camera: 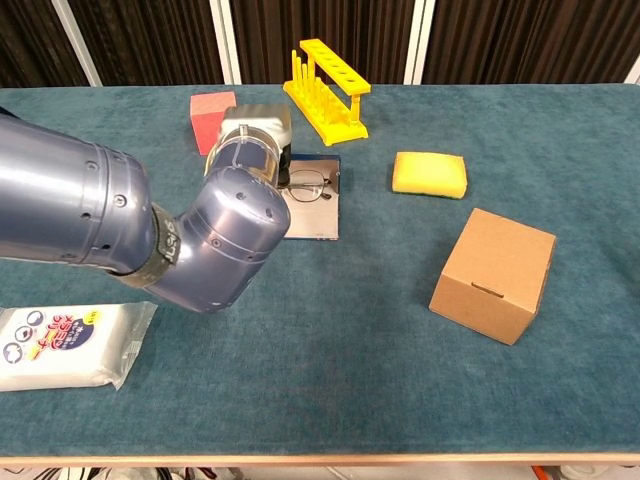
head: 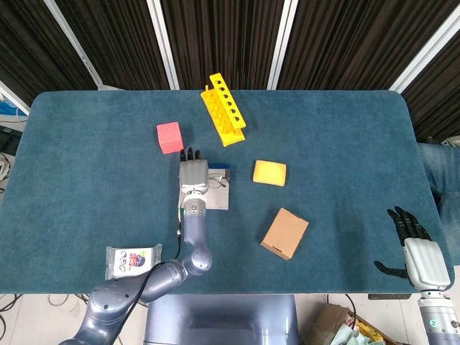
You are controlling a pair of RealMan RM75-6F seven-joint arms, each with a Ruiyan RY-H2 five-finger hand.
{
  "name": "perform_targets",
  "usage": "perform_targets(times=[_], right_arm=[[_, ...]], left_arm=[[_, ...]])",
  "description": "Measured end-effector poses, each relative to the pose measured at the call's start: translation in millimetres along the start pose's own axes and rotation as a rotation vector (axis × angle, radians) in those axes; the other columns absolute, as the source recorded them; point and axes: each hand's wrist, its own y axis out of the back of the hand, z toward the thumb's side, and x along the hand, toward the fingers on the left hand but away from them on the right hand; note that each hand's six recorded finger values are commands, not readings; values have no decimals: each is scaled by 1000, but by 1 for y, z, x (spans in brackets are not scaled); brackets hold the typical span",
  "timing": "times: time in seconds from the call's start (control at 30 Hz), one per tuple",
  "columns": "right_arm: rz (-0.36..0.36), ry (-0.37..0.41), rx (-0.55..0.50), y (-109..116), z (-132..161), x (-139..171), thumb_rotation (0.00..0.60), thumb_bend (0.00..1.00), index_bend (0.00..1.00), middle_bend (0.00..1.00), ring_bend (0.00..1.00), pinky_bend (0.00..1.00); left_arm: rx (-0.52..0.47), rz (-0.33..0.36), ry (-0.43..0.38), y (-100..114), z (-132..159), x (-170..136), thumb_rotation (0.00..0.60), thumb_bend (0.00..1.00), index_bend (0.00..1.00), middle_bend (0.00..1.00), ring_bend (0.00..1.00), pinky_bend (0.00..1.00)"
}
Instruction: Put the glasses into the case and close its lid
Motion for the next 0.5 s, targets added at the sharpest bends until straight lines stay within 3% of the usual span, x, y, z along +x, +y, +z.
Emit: perform_targets(times=[0.33,0.43,0.5], right_arm=[[2,3,-2,0,1,1,600,0,0,0,0,176],[1,0,-3,1,0,1,600,0,0,0,0,176],[1,-1,-3,1,0,1,600,0,0,0,0,176]], left_arm=[[29,123,-29,27,-2,-12,600,424,283,146,0,36],[26,126,-67,26,-1,-20,600,424,210,169,35,226],[15,115,-95,23,0,-27,600,424,167,230,130,368]])
